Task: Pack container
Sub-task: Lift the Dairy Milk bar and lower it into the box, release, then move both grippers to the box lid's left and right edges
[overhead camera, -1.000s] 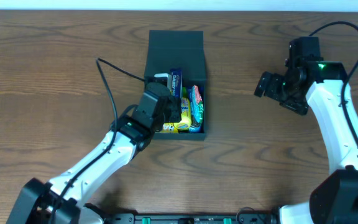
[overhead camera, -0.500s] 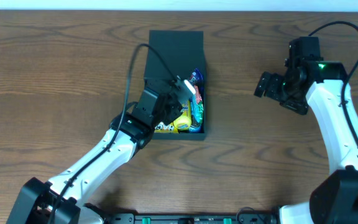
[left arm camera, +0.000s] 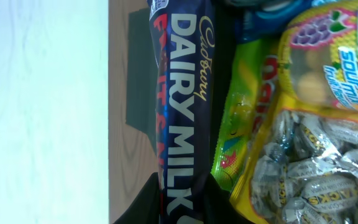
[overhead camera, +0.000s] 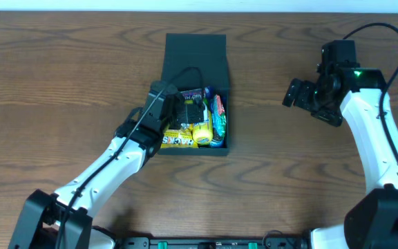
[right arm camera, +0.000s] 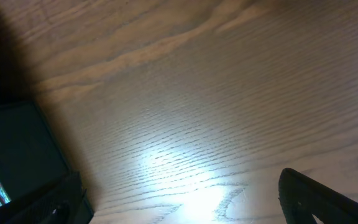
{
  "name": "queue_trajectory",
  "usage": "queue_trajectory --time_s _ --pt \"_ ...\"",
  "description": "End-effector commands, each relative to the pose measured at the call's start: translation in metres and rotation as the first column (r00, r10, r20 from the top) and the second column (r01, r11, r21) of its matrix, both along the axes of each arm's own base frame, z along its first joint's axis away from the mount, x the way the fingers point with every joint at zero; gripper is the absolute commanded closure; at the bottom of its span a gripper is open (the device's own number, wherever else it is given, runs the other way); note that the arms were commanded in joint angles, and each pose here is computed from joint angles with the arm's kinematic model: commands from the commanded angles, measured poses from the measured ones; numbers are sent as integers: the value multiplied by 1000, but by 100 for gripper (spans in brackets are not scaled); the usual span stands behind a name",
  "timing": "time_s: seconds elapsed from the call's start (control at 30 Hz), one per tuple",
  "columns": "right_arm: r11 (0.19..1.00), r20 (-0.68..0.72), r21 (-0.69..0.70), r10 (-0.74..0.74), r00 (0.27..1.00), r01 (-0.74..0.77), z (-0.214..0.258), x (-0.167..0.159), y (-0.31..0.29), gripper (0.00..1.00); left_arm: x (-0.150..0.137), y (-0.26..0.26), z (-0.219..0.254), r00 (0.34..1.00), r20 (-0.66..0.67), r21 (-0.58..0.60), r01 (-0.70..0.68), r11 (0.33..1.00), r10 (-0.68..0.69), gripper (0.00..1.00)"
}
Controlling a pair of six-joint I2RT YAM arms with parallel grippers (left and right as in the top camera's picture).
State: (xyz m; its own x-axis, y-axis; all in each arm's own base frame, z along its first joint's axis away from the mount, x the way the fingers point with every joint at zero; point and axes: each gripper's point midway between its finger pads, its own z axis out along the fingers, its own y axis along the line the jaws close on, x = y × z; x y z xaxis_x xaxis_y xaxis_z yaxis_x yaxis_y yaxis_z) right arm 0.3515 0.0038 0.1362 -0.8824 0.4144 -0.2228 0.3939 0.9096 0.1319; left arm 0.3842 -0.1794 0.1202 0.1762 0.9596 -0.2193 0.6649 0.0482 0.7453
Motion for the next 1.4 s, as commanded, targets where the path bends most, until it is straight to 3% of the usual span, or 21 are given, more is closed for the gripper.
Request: queue_trajectory --time_s 0.0,0.03,0.07,0.1,0.2,0.3,0.4,0.53,0.57,0.6,0.63,0.67,0.7,0.73,0.77,0.83,0.93,1.07,1.13,1.23,1.37 --pt "1000 20 -7 4 1000 -4 6 2 -3 1 7 -4 11 998 45 41 44 998 -46 94" --pt "1000 22 -7 4 1000 -4 6 2 -3 1 7 -4 12 998 46 39 43 998 -45 79" --pt "1000 22 -7 4 1000 -4 6 2 -3 1 9 -3 13 998 50 31 29 999 -30 29" --pt "1000 22 -7 4 1000 -4 6 2 -3 1 11 -3 16 998 60 11 7 1000 -7 5" --pt "1000 21 -7 4 1000 -4 6 2 -3 1 27 3 36 983 116 -115 -127 985 141 5" --pt "1000 21 -7 4 1000 -4 6 2 -3 1 39 10 55 942 110 -314 -269 910 316 5" --pt "1000 24 -7 4 1000 -4 6 3 -3 1 44 21 59 885 -5 -498 -407 766 466 5" --pt "1000 44 -6 5 999 -5 7 8 -3 1 51 53 52 752 -220 -649 -589 482 622 5" --pt "1000 55 -3 8 998 -8 8 10 -2 1 52 65 48 705 -283 -668 -632 393 651 0" --pt "1000 75 5 15 997 -16 9 15 1 4 53 82 42 640 -359 -676 -680 284 679 23" --pt "999 92 16 29 995 -31 9 19 6 19 52 95 36 592 -409 -670 -712 211 695 40" --pt "998 112 30 53 992 -56 8 23 12 46 51 105 31 553 -448 -660 -735 157 703 59" --pt "996 132 47 73 989 -80 7 27 19 72 50 113 26 526 -483 -647 -753 120 700 92" --pt "992 157 68 91 983 -102 6 32 28 96 48 118 21 503 -527 -633 -770 78 684 94" --pt "988 182 84 113 977 -130 2 37 37 99 48 118 19 491 -572 -625 -779 38 657 94" --pt "974 228 107 171 959 -199 -10 47 55 99 46 108 16 495 -646 -612 -791 -6 582 94" --pt "948 246 190 205 947 -254 -33 56 77 99 43 102 13 498 -668 -595 -804 5 553 94" --pt "860 264 382 249 932 -338 -62 69 113 99 40 116 -15 381 -745 -513 -852 -105 548 94" --pt "821 259 454 252 933 -348 -77 72 125 99 41 110 -35 355 -815 -453 -883 -122 457 94" --pt "790 234 518 238 943 -328 -97 76 134 99 46 110 -62 258 -896 -347 -914 -208 363 94" --pt "717 265 601 237 935 -352 -107 83 150 99 68 97 -85 191 -947 -249 -944 -218 257 94"
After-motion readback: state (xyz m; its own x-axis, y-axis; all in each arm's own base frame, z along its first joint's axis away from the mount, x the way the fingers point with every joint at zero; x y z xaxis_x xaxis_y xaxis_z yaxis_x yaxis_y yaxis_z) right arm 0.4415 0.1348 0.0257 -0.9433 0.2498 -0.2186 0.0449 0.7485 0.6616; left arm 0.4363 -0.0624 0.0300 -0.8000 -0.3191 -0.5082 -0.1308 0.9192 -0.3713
